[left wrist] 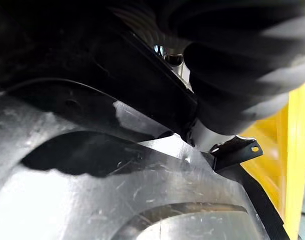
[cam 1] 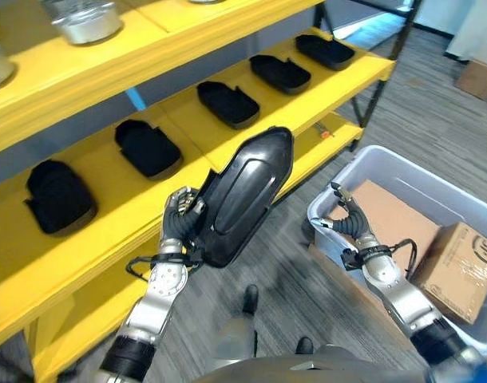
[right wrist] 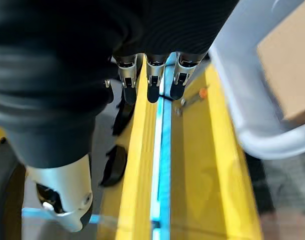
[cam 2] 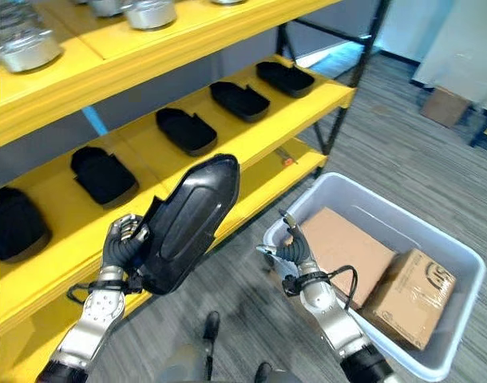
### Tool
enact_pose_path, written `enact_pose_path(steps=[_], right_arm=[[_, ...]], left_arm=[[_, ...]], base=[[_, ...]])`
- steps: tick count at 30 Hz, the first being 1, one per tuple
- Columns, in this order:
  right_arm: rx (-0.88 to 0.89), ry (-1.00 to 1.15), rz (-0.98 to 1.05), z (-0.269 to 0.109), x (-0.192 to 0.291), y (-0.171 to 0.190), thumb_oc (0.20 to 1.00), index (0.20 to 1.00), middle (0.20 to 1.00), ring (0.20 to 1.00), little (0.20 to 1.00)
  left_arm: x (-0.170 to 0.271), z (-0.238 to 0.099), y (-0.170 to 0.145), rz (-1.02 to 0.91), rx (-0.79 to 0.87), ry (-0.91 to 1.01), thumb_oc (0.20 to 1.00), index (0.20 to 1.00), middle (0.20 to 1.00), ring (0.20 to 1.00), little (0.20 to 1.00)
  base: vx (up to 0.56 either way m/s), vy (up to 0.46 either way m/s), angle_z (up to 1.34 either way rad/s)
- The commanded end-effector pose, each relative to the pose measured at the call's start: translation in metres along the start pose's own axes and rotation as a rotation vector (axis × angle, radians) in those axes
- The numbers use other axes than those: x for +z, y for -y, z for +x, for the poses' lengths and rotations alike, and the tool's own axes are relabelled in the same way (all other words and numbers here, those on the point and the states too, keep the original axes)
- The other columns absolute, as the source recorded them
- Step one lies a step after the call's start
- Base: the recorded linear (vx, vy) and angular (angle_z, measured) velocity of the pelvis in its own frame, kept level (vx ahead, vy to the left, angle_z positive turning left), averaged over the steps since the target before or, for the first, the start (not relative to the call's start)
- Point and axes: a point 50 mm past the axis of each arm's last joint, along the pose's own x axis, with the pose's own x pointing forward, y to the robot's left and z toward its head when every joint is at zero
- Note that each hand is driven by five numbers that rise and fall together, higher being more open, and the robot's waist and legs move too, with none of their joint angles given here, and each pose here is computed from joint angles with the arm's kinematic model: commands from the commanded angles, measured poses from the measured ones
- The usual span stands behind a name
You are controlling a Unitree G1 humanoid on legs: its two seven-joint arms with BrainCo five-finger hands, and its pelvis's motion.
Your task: Move parts from the plastic box to the shelf.
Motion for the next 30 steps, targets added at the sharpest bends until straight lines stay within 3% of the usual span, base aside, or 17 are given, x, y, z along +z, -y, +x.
enact_pose_path(steps=[1,18,30], right_arm=[[-0.020,0.130,0.025,0.009,0.026,0.010,1.000,1.000,1.000,1.000,1.000],[0.028,0.286,0.036,0.009,0.047,0.021,1.000,1.000,1.000,1.000,1.000],[0.140,0.358,0.103,0.005,0.066,0.001,1.000,1.000,1.000,1.000,1.000]], left_arm=[[0.034,0.014,-0.015,-0.063,0.097,0.156,0.200,0.200,0.200,0.200,0.200],[0.028,0.013,-0.021,-0.062,0.158,0.158,0.200,0.200,0.200,0.200,0.200],[0.031,0.009,-0.035,0.060,0.126,0.193,0.200,0.200,0.200,0.200,0.200]], base=[[-0.08,0.136,0.45],[-0.09,0.283,0.52],[-0.07,0.253,0.22]])
